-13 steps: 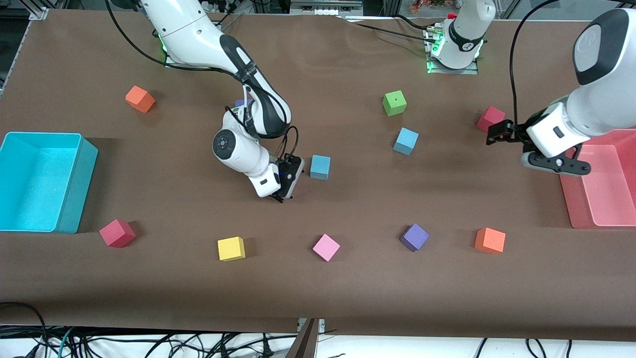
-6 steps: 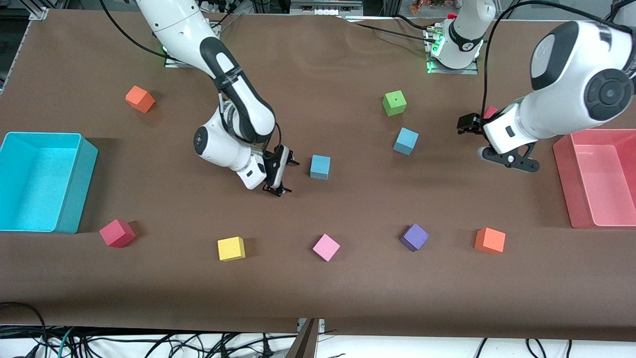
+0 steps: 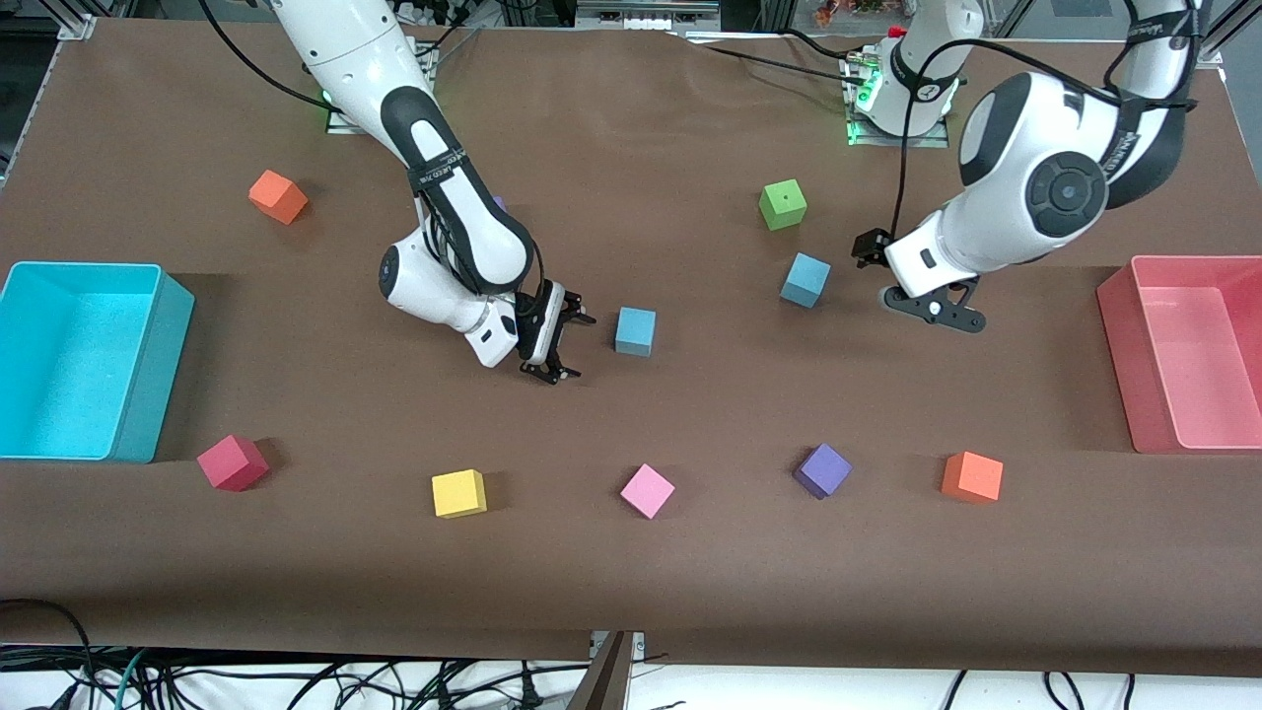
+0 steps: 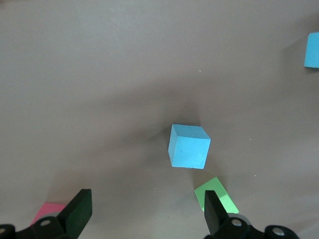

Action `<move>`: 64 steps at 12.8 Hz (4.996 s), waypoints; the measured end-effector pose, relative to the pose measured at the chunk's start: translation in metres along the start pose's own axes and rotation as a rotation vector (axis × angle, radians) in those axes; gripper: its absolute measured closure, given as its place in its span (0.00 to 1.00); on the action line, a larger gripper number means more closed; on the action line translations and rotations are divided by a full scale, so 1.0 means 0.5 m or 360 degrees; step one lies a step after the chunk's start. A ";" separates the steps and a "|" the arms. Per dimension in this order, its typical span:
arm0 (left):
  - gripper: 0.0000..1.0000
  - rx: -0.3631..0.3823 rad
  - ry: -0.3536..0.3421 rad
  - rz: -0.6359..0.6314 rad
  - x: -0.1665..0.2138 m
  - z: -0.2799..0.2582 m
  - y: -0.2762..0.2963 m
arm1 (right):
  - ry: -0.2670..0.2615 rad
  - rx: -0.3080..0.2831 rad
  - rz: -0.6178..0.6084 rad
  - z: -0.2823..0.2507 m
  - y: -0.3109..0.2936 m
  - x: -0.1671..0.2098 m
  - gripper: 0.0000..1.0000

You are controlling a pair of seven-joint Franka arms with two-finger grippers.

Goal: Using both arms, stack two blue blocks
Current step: 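Move the right gripper beside the cube while the left gripper reaches another cube, then grasp the second blue cube with the left gripper while the right gripper grips the first, then lift the cube with the left gripper and carry it over the held cube, then lower the cube onto the other blue cube with the left gripper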

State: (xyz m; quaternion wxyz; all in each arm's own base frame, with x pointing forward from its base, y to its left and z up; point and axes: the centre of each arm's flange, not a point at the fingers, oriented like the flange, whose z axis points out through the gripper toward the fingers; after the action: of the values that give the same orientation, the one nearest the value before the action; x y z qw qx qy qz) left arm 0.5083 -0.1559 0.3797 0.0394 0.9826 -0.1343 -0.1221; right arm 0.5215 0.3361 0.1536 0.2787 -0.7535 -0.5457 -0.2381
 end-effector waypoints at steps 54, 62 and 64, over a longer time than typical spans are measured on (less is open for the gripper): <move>0.46 -0.0270 0.0181 -0.0699 0.219 0.191 0.556 | 0.0145 0.0101 -0.0102 0.083 -0.058 -0.010 0.00; 0.46 -0.0269 0.0176 -0.0913 0.235 0.243 0.599 | 0.0143 0.0091 -0.0135 0.080 -0.052 -0.015 0.00; 0.46 -0.0272 0.0177 -0.0940 0.237 0.242 0.599 | 0.0143 0.0091 -0.0137 0.081 -0.052 -0.016 0.00</move>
State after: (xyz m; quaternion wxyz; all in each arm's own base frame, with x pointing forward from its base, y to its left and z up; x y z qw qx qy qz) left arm 0.5126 -0.4815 0.2685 0.0921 0.9774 0.1700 -0.0851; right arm 0.4968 0.3644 0.1229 0.3139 -0.7097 -0.5711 -0.2677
